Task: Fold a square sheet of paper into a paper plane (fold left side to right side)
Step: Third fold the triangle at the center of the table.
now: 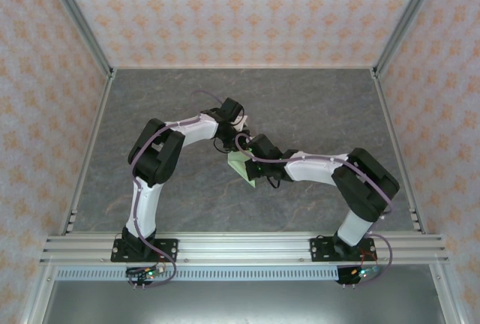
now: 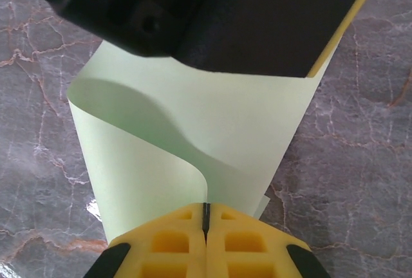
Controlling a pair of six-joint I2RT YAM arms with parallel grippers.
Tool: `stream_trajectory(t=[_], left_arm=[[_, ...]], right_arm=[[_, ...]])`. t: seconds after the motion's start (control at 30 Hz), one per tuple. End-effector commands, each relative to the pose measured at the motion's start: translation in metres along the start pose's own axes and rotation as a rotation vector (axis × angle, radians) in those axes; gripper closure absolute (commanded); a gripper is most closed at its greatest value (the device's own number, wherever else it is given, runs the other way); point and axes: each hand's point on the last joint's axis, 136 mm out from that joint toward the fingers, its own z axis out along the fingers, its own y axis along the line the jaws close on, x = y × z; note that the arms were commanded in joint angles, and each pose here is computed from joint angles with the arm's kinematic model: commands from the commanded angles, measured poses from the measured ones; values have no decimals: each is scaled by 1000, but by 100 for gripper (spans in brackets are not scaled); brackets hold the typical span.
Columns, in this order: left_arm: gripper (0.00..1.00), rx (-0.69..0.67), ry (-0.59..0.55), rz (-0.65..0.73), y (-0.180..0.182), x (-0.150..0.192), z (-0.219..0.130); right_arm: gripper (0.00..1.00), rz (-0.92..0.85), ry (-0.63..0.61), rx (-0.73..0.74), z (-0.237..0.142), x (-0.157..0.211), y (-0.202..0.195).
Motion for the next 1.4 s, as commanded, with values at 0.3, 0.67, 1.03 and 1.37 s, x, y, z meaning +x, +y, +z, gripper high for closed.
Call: stream_trajectory(t=[0.3,0.67,1.03,1.37], left_arm=[[83,-99,90,-17,26,29,27],[83,-101,92,-17,27,29,27],[83,-101,92,-16,26,30,28],[83,-97,93,-16,25,30,28]], right_arm=[[100,22,-3,41,1,-4,-6],[100,23,-5,57,0,-4,-9],[100,21,12,61,3,0,-10],[100,18,72,74,13,15,-14]])
